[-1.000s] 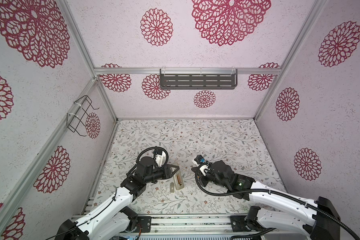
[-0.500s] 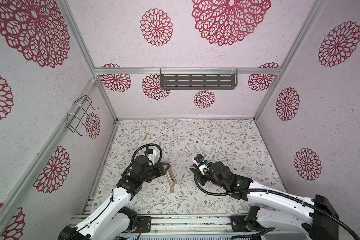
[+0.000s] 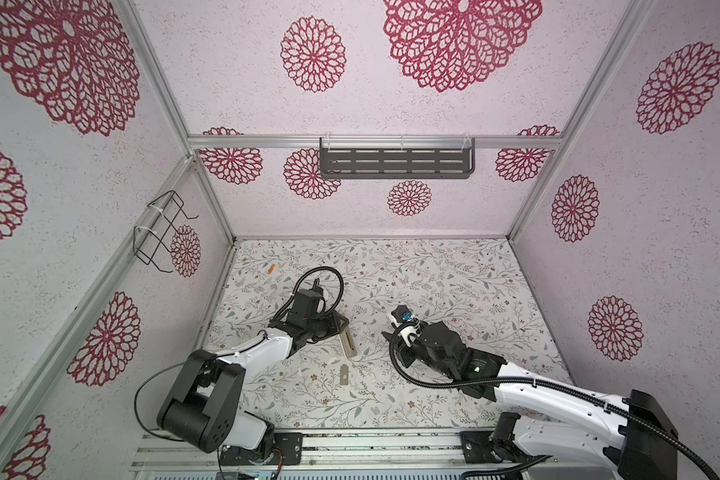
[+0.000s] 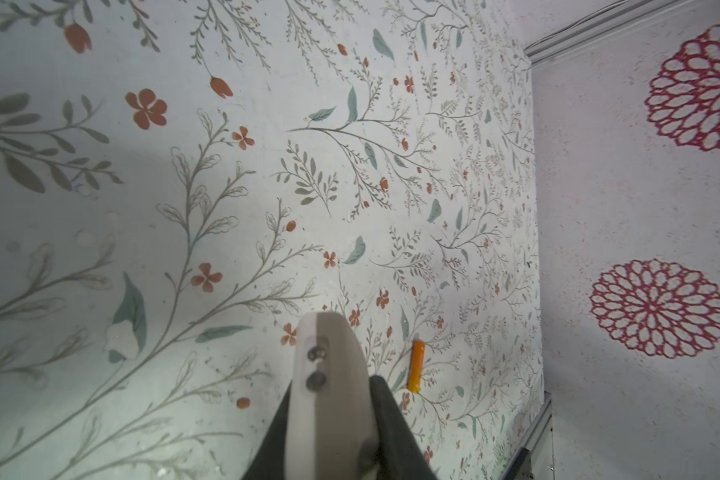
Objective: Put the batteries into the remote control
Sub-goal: 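Reach the left gripper to the far table corner and grasp the orange battery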
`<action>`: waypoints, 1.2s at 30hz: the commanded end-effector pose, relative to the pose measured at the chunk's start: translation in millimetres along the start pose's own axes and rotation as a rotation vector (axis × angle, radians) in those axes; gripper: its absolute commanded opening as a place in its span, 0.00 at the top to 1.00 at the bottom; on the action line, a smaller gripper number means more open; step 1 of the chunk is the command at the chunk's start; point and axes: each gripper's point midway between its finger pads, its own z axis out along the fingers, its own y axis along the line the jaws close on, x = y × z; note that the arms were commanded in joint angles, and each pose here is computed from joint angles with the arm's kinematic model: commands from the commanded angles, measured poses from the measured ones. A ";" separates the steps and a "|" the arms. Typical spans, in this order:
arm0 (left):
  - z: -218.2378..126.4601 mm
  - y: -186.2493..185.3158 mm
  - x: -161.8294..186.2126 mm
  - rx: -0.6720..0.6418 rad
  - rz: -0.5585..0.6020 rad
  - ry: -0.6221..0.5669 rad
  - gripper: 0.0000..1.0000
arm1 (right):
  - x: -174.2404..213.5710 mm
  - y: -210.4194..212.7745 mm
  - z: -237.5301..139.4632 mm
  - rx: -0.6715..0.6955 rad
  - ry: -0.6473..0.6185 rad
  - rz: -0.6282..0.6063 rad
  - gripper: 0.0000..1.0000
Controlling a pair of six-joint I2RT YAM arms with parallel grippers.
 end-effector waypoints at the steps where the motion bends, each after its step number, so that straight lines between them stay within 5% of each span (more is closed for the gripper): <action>1: 3.6 15.6 -18.2 -0.087 0.048 -0.041 0.44 | -12.7 -13.0 -9.4 0.033 -0.066 0.003 0.63; 5: -11.6 39.1 -45.5 -0.186 0.005 -0.105 0.00 | -11.8 -28.0 -11.0 0.046 -0.086 -0.001 0.62; 10: -48.9 61.4 -133.4 -0.344 -0.012 -0.251 0.02 | -12.0 -35.6 -1.7 0.036 -0.080 -0.042 0.61; 16: -84.3 135.4 -265.8 -0.599 -0.094 -0.377 0.04 | -5.2 -29.6 26.6 -0.024 -0.056 -0.060 0.61; 21: -76.2 195.9 -327.7 -0.668 -0.093 -0.361 0.05 | -0.2 -24.5 43.8 -0.100 -0.058 -0.017 0.61; 29: -66.5 269.1 -365.2 -0.706 -0.046 -0.348 0.05 | 9.6 -26.7 55.0 -0.138 -0.037 0.013 0.61; 36: -63.8 303.8 -361.2 -0.654 -0.044 -0.309 0.06 | 17.3 -36.7 60.5 -0.124 -0.025 0.028 0.62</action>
